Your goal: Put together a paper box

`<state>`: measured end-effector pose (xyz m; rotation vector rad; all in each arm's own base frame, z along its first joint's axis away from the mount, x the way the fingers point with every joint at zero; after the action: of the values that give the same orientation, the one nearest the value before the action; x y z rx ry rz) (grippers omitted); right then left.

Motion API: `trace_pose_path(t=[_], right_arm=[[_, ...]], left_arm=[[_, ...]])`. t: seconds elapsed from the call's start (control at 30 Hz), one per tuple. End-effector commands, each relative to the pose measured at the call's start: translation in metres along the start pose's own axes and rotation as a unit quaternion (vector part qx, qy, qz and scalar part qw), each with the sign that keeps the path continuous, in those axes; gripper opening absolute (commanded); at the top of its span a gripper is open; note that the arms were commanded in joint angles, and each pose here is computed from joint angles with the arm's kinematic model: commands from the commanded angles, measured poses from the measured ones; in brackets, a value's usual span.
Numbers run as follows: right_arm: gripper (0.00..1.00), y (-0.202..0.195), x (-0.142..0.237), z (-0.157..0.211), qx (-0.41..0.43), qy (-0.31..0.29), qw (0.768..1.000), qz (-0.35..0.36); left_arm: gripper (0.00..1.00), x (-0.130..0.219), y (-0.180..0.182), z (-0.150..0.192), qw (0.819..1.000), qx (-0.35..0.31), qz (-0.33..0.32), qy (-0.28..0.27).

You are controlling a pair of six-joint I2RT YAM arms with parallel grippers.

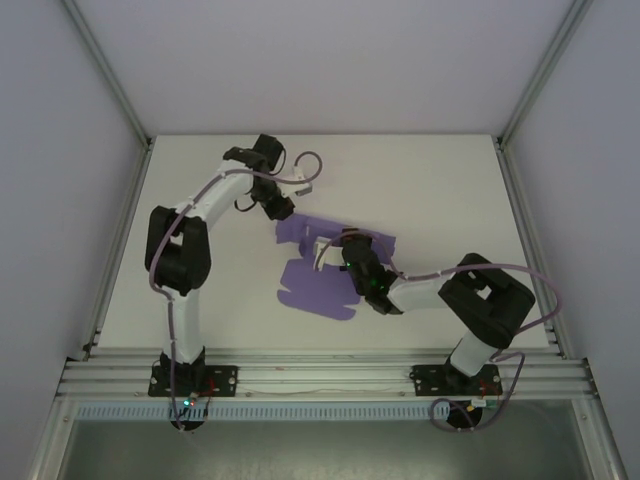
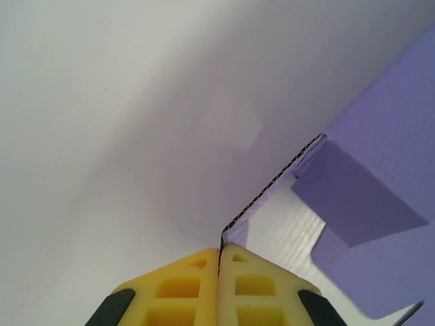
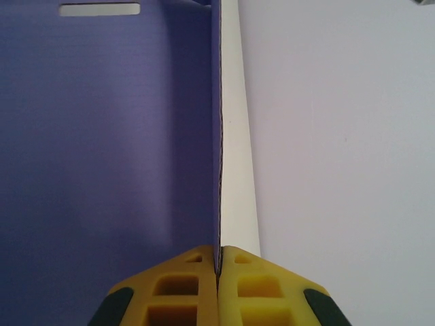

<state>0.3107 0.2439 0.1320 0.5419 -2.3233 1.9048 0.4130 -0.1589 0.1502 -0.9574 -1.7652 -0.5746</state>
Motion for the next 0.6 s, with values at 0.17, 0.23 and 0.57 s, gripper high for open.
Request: trace_pose_path(t=[0.17, 0.23, 0.57], right_arm=[[0.00, -0.018, -0.015, 0.000, -0.044, 0.037, 0.996, 0.069], [0.00, -0.021, -0.020, -0.001, -0.050, 0.043, 0.995, 0.081], [0.00, -0.026, -0.040, -0.002, -0.091, 0.066, 0.986, 0.119]], left_arm=[[0.05, 0.057, -0.014, -0.038, 0.969, 0.119, -0.074, -0.201], [0.05, 0.055, -0.021, -0.037, 0.964, 0.140, -0.082, -0.212], [0.00, 0.016, -0.059, -0.017, 0.948, 0.215, -0.067, -0.225]])
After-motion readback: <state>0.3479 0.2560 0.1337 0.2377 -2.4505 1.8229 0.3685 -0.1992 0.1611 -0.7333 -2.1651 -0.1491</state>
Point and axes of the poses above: each hand's point on the last joint's axis, 136 mm out from that joint toward the fingers, its own x axis back along the fingers, its own y axis along the line the jaws close on, z = x × y, the point moved 4 cm from there along x, back along the fingers, and after that the axes turned 2 degrees about -x, right-handed, at the moved point
